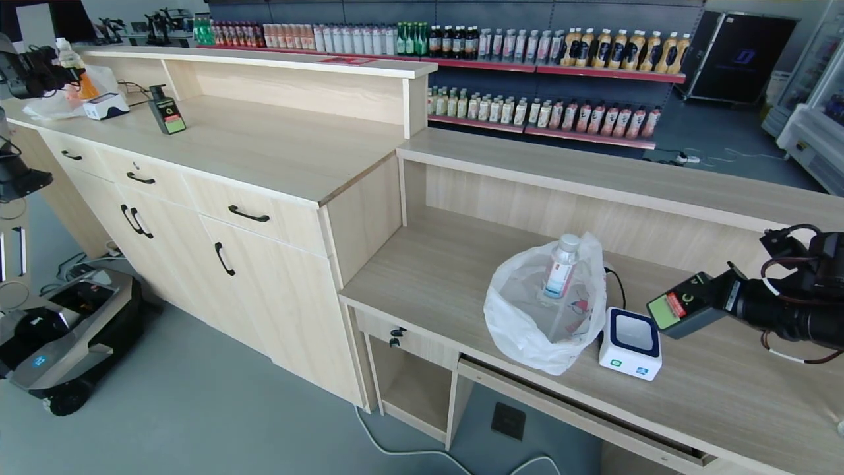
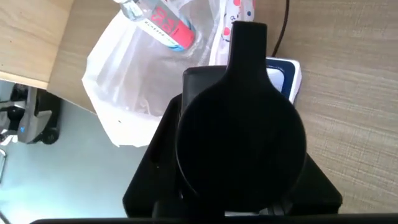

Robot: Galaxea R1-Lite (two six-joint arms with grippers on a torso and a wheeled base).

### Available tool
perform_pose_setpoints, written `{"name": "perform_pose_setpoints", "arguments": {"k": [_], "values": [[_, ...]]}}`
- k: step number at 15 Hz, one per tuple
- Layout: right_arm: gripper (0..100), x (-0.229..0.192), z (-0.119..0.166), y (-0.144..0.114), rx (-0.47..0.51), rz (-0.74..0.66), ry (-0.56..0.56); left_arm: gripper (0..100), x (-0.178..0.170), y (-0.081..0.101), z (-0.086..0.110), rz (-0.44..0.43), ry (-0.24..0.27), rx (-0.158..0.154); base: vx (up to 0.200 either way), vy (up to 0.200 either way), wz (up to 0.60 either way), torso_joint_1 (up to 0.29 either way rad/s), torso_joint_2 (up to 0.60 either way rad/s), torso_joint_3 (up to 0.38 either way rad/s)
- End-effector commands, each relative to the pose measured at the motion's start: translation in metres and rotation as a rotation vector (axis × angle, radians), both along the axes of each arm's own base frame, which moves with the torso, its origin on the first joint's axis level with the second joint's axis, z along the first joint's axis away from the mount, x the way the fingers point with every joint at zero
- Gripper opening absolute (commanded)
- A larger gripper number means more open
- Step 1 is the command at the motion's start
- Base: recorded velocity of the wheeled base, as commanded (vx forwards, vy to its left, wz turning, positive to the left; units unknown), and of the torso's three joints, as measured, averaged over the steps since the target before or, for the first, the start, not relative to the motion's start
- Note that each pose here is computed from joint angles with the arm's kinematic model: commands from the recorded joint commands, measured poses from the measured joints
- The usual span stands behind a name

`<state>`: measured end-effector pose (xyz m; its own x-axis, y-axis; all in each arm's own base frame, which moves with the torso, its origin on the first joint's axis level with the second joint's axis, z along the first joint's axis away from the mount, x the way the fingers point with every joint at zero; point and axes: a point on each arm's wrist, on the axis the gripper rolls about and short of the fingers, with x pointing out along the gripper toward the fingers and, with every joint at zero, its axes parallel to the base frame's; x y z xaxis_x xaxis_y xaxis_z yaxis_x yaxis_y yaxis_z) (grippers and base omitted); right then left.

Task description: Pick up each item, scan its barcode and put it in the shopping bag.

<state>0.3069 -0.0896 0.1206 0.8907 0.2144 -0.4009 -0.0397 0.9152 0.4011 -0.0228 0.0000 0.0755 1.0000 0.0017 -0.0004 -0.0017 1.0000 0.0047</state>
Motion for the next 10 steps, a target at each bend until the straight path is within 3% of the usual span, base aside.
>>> {"name": "perform_pose_setpoints", "arguments": {"k": [1, 4, 6, 10], "values": [[0, 0.011, -0.015, -0.001, -0.009, 0.018, 0.000, 100, 0.000, 0.000, 0.000, 0.000, 0.000, 0.000, 0.000, 0.000, 0.00, 0.000, 0.00, 0.000], [0, 0.025, -0.031, -0.001, -0.118, 0.070, -0.052, 100, 0.000, 0.000, 0.000, 0.000, 0.000, 0.000, 0.000, 0.000, 0.00, 0.000, 0.00, 0.000], [0, 0.024, -0.040, -0.003, -0.221, 0.067, -0.017, 100, 0.000, 0.000, 0.000, 0.000, 0.000, 0.000, 0.000, 0.000, 0.00, 0.000, 0.00, 0.000], [0, 0.025, -0.046, -0.002, -0.204, 0.063, 0.009, 100, 0.000, 0.000, 0.000, 0.000, 0.000, 0.000, 0.000, 0.000, 0.00, 0.000, 0.00, 0.000]]}}
